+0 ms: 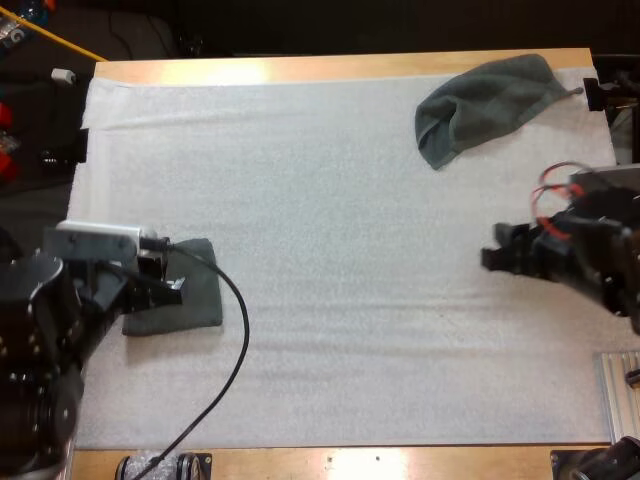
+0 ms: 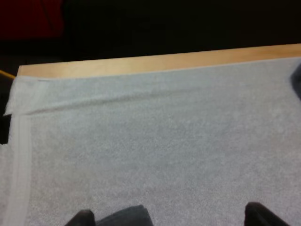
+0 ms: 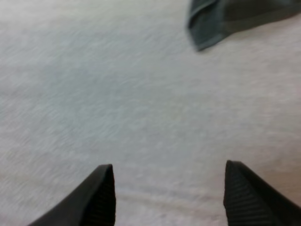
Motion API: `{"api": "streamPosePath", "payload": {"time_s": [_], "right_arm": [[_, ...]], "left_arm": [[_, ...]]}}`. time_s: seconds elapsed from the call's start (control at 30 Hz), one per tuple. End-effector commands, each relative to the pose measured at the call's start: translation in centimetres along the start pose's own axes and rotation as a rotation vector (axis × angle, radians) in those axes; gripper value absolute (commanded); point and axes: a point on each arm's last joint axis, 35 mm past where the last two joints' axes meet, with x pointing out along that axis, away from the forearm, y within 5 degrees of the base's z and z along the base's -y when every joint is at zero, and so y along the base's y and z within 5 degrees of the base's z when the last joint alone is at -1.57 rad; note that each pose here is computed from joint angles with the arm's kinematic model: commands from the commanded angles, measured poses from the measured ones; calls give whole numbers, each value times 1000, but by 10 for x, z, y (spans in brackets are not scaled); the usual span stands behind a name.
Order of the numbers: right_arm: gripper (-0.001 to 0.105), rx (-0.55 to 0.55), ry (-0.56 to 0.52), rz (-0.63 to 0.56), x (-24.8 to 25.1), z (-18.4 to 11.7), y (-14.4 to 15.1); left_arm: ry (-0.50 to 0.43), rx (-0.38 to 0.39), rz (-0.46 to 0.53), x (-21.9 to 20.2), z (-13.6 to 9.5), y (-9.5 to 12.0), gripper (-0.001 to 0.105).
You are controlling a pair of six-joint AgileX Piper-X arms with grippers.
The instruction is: Pick towel from pile, fold and stack
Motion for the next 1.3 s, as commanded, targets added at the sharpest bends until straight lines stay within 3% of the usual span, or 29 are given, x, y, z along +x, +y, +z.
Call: {"api": "streamPosePath", "payload": {"time_s": [0.0, 0.2, 0.33, 0.57, 0.73, 0.93, 1.03, 1.27], "right_arm": [[50, 6, -24, -33, -6, 1, -10], [50, 54, -4, -130, -20, -9, -35], [50, 49, 2, -191, -37, -20, -46], [50, 62, -86, -331, -84, -43, -53], [50, 72, -149, -355, -113, -62, -45], [50, 72, -159, -356, -144, -97, -32], [50, 72, -194, -363, -159, -114, -26], [50, 51, -324, -386, -189, -147, -13]], "left_arm": [[-17, 9, -37, -7, 0, -5, 61], [-16, 83, -120, -15, -6, -16, 61], [-32, 98, -119, -21, -8, -17, 61], [-107, 113, -120, -45, -14, -17, 61], [-169, 119, -131, -67, -24, -16, 61], [-189, 153, -77, -97, -51, -9, 61], [-226, 155, -32, -115, -66, -5, 61], [-299, 157, -35, -153, -109, 4, 61]]}}
